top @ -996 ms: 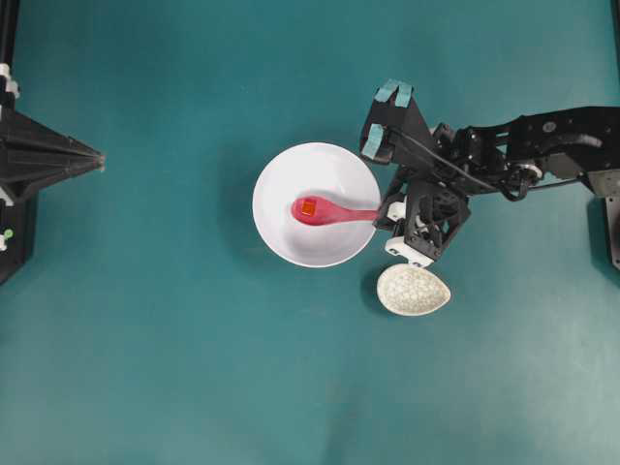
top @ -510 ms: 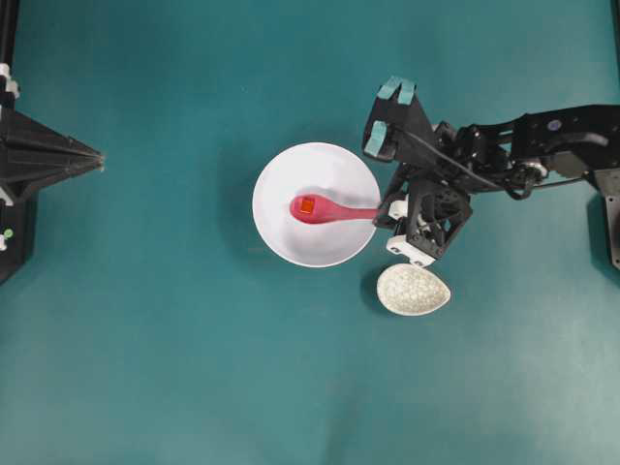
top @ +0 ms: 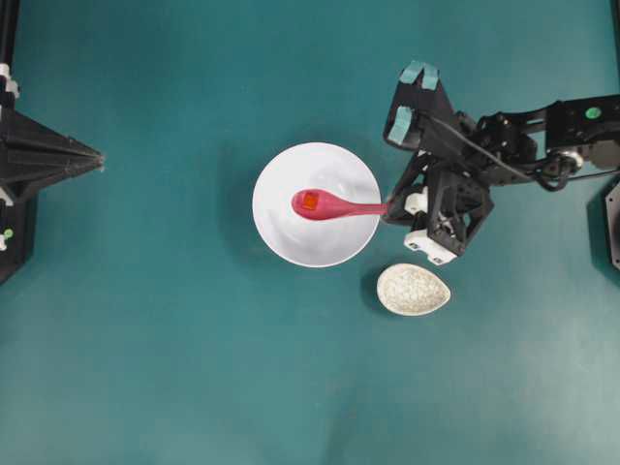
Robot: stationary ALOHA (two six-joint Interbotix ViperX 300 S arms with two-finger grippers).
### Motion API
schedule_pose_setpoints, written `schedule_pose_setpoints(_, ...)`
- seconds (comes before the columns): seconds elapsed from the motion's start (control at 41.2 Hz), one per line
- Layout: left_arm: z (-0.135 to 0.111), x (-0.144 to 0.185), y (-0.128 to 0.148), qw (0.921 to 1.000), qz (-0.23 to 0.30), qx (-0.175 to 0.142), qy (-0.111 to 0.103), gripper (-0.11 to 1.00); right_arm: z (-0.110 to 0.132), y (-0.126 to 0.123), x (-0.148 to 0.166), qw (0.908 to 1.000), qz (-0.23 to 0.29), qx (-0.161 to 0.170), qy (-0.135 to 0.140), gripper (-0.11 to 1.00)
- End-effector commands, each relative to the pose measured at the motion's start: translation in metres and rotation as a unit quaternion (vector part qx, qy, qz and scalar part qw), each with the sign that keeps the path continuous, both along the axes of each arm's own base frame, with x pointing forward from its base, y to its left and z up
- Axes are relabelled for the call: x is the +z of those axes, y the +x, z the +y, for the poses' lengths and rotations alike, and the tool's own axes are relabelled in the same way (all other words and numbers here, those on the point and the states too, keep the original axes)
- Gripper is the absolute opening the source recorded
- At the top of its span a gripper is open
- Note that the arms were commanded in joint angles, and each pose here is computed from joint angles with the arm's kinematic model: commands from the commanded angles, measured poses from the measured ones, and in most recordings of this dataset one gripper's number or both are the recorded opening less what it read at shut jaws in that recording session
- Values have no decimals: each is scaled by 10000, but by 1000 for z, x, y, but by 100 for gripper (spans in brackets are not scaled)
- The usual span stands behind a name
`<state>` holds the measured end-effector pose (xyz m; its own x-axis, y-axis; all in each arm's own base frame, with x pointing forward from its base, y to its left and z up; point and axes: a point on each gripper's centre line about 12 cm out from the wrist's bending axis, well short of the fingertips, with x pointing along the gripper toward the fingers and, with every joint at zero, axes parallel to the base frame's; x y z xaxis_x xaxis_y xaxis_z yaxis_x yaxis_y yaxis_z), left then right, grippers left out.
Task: Grip the spoon and scoop the red block from the bowl with right arm.
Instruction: 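Slide the spoon under the red cube to scoop it, then lift the spoon carrying the red cube up from the bowl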
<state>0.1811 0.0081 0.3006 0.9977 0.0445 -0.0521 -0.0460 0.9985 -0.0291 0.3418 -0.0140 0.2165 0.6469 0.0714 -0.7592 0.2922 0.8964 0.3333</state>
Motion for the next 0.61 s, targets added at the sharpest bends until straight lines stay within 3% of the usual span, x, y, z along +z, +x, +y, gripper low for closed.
schedule_pose_setpoints(0.0,0,14,1,9998,-183,6,31,0,2,0,24,9995,-323,35,-29,25)
schedule_pose_setpoints(0.583,0,15,0,9998,-222,7,18,0,3,0,71,9968,-787,102,-43,25)
